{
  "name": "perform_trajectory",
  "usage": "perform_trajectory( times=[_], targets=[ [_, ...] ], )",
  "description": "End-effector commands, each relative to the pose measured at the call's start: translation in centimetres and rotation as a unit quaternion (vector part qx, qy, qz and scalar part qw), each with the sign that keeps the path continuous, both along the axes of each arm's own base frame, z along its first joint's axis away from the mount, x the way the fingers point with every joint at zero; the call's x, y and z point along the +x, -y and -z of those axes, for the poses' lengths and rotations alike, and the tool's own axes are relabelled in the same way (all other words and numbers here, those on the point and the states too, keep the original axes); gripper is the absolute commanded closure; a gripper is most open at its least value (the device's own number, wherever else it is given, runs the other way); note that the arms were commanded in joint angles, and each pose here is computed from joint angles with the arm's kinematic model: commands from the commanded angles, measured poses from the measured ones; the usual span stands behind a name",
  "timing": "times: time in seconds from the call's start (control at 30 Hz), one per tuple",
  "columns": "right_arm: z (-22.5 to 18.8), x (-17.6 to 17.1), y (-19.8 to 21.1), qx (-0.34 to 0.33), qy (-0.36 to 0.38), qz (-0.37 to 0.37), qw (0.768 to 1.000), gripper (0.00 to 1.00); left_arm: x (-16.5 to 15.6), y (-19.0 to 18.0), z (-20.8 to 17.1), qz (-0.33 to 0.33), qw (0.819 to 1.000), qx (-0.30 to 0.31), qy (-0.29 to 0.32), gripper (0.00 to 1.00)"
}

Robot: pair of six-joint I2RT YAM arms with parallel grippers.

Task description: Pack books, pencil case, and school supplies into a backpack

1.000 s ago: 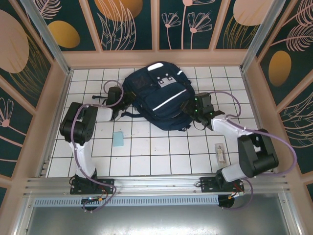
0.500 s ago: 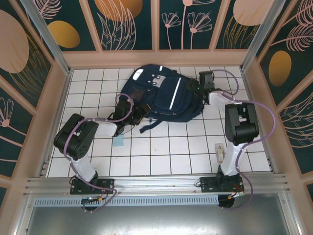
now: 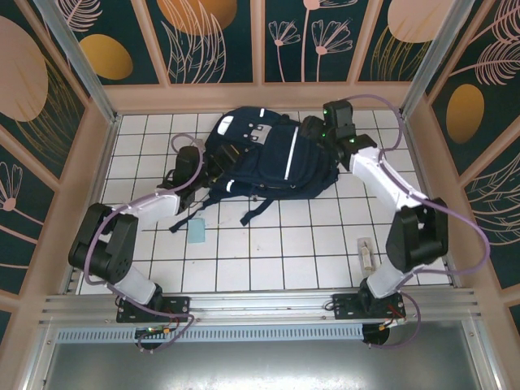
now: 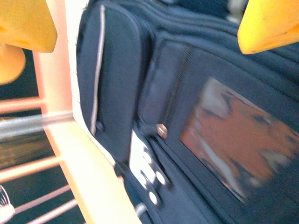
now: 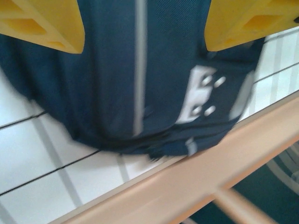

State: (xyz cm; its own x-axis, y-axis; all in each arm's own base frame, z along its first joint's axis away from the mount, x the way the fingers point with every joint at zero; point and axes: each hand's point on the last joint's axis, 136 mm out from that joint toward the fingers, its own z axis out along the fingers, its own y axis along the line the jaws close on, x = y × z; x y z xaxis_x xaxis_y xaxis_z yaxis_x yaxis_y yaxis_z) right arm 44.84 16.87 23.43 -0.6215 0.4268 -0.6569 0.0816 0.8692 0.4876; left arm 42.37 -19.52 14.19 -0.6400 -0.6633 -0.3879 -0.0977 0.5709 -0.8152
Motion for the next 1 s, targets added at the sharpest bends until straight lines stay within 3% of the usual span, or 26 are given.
perform_trajectory(
  times=[0.0, 0.27, 0.43, 0.6, 0.77, 0.97],
  targets=[
    [2.6, -4.0, -3.9, 0.069, -0.064, -0.030, 0.995, 0.36, 2.1, -1.9, 1.4, -0.035, 0.999, 0.020, 0.004, 0.02],
    [5.6, -7.4, -11.5, 0.214, -0.134, -0.042, 0.967, 0.51, 3.7, -1.9, 6.4, -0.032, 0.999, 0.002, -0.024, 0.06],
    [7.0, -7.8, -15.5, 0.300, -0.171, -0.022, 0.938, 0.59, 2.2, -0.9, 8.5, -0.018, 0.997, -0.065, -0.037, 0.09],
    [9.2, -7.9, -17.4, 0.303, -0.204, 0.019, 0.931, 0.60, 0.8, -0.3, 9.3, -0.006, 0.992, -0.113, -0.048, 0.10],
    [12.8, -7.9, -15.7, 0.312, -0.224, 0.095, 0.918, 0.63, -0.2, -0.1, 8.7, 0.002, 0.989, -0.139, -0.044, 0.11],
    [14.1, -6.0, -13.5, 0.279, -0.208, 0.128, 0.929, 0.63, -0.8, -0.3, 7.9, 0.006, 0.991, -0.131, -0.036, 0.11]
  ],
)
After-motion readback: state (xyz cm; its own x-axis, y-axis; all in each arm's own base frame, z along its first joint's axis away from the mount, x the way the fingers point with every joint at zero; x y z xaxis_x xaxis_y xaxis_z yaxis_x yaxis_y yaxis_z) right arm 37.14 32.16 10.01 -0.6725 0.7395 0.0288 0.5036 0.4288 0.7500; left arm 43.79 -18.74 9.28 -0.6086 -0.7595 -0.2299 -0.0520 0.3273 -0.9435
